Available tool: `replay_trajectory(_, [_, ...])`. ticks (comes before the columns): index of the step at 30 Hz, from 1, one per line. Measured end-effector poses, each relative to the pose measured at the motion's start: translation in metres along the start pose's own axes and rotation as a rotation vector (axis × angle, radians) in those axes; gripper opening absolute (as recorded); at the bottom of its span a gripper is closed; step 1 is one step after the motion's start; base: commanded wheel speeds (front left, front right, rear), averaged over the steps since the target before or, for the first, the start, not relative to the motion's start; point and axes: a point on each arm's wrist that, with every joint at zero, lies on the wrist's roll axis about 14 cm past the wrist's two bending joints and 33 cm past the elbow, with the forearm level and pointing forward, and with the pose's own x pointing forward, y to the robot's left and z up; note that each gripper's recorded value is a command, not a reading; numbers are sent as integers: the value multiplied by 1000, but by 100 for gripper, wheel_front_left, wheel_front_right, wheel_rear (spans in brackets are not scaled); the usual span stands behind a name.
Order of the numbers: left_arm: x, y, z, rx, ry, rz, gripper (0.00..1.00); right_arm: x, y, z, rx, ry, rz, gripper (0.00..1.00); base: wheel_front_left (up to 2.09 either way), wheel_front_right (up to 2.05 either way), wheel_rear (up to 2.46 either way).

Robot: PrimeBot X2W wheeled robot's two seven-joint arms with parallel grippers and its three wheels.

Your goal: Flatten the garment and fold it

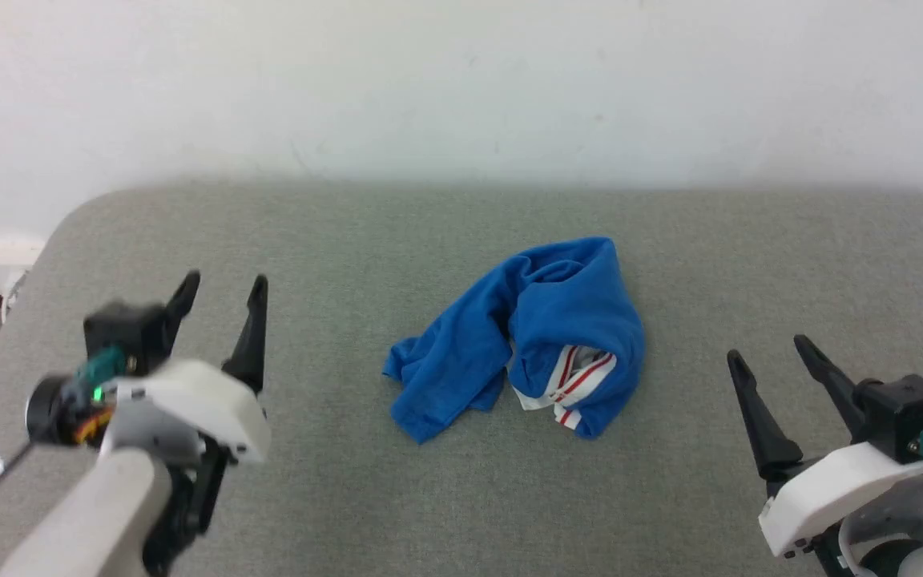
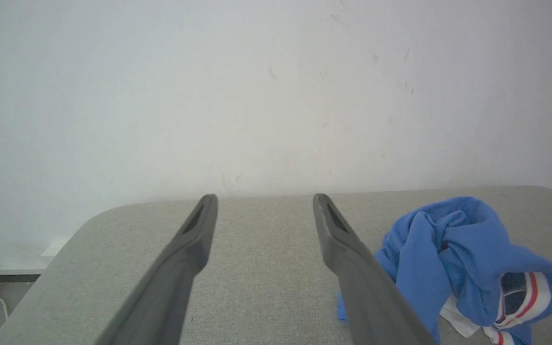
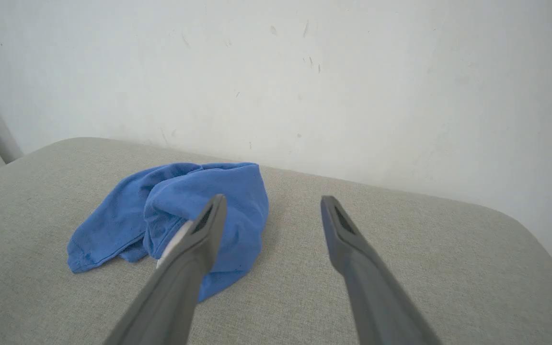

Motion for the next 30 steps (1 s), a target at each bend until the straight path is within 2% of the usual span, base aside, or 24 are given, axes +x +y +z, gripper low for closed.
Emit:
replay_trajectory(7, [-49, 3, -19, -65, -9, 110, 100, -6, 11, -2, 12, -5, 21, 100, 0, 0, 0])
replay_trajectory(16, [-76, -5, -27, -6, 3, 109, 100, 0, 22, -10, 3, 59, 75, 100, 0, 0, 0])
replay_trajectory(19, [-80, -5, -27, 7, 6, 110, 100, 4, 29, -23, -19, 160, 128, 100, 0, 0, 0])
replay_trajectory(25, [-82, -2, -29, -2, 11, 143, 100, 18, 43, -54, -89, 449, 270, 100, 0, 0, 0])
replay_trajectory(30, [-85, 3, -41, -9, 46, 180, 100, 42, 49, -67, -124, 618, 340, 100, 0, 0, 0])
